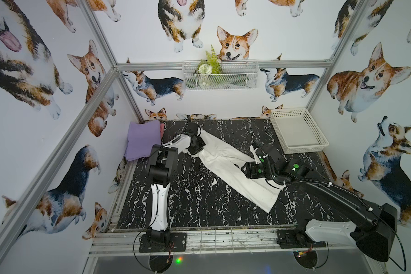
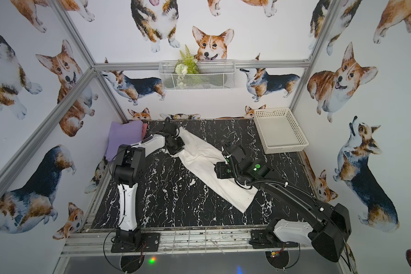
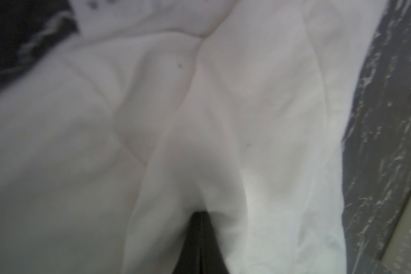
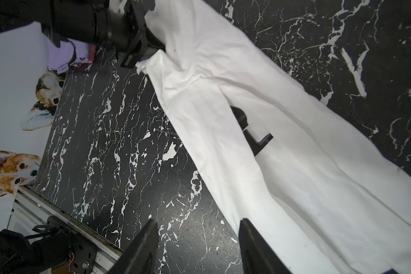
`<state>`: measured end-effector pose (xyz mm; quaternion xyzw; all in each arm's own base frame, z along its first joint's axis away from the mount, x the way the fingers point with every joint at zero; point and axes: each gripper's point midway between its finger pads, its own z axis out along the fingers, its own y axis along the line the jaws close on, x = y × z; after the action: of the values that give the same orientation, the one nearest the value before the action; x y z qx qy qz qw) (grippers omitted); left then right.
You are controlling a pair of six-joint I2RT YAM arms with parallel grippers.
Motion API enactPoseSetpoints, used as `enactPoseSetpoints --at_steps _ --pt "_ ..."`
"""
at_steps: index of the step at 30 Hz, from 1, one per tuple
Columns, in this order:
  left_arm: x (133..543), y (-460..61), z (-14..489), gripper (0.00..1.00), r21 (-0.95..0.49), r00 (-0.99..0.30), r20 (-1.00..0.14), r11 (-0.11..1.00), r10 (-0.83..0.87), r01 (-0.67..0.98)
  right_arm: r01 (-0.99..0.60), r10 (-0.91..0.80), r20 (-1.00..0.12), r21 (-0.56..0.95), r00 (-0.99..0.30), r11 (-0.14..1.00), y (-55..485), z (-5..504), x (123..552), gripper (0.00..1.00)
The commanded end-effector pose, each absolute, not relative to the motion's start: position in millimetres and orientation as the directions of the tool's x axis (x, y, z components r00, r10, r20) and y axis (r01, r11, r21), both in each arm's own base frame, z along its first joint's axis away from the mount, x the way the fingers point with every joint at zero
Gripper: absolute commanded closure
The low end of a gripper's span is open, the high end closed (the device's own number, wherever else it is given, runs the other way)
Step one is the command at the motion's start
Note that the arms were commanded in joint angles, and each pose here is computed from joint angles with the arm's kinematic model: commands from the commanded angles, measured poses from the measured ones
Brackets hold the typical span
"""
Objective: Fold and stack t-shirts
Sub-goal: Adjust the T-shirt at the center of the board.
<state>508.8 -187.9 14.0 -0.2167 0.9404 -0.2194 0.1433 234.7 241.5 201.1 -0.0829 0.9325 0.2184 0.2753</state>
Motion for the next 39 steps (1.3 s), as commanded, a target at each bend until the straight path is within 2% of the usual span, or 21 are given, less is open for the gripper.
enactPoseSetpoints --at_steps 1,5,8,10,13,15,17,18,19,21,23,25,29,35,39 --pt "511 -223 0 1.0 -0.509 -0.905 -0.087 0.799 -0.417 -0.319 -0.249 -0.018 -0.543 0.355 -0.839 0.901 243 194 237 0.42" --pt "549 -278 17 1.0 -0.601 -0.938 -0.157 0.784 -0.309 -0.157 -0.234 -0.023 -0.522 0.341 -0.853 0.91 247 180 239 0.42" --pt "575 -327 40 1.0 -0.707 -0.945 -0.232 0.708 -0.229 0.002 -0.231 -0.026 -0.506 0.347 -0.862 0.909 254 169 240 0.42" --pt "587 -349 61 1.0 -0.734 -0.929 -0.322 0.668 -0.183 0.122 -0.231 -0.04 -0.493 0.334 -0.869 0.914 259 160 240 0.42" --pt "603 -360 112 1.0 -0.744 -0.867 -0.463 0.613 -0.185 0.266 -0.225 -0.053 -0.474 0.314 -0.879 0.922 264 143 240 0.42" --pt "610 -350 158 0.9 -0.716 -0.807 -0.554 0.611 -0.204 0.337 -0.218 -0.062 -0.455 0.297 -0.888 0.93 265 129 241 0.42" --pt "612 -335 202 0.88 -0.69 -0.762 -0.61 0.619 -0.218 0.375 -0.207 -0.068 -0.443 0.272 -0.894 0.94 264 117 243 0.42" --pt "609 -329 220 0.82 -0.675 -0.744 -0.633 0.624 -0.215 0.394 -0.205 -0.075 -0.439 0.259 -0.895 0.944 264 112 244 0.42" --pt "604 -321 240 0.67 -0.654 -0.725 -0.657 0.635 -0.206 0.412 -0.206 -0.084 -0.434 0.241 -0.897 0.948 263 105 245 0.43" --pt "587 -306 260 0.45 -0.617 -0.72 -0.671 0.673 -0.177 0.408 -0.202 -0.1 -0.419 0.205 -0.902 0.958 260 94 249 0.43" --pt "564 -288 268 0.33 -0.591 -0.726 -0.665 0.719 -0.177 0.366 -0.181 -0.109 -0.382 0.159 -0.918 0.971 252 81 254 0.42" --pt "536 -270 271 0.01 -0.598 -0.72 -0.656 0.738 -0.228 0.311 -0.172 -0.111 -0.356 0.146 -0.928 0.974 249 72 257 0.41" --pt "474 -244 258 0.0 -0.652 -0.73 -0.609 0.72 -0.311 0.238 -0.163 -0.113 -0.32 0.135 -0.941 0.977 245 55 262 0.41" --pt "394 -241 246 0.0 -0.608 -0.762 -0.608 0.749 -0.225 0.264 -0.165 -0.122 -0.257 0.152 -0.959 0.975 247 31 257 0.41" --pt "361 -233 244 0.0 -0.588 -0.777 -0.598 0.766 -0.197 0.259 -0.158 -0.106 -0.226 0.227 -0.968 0.961 260 21 249 0.41"
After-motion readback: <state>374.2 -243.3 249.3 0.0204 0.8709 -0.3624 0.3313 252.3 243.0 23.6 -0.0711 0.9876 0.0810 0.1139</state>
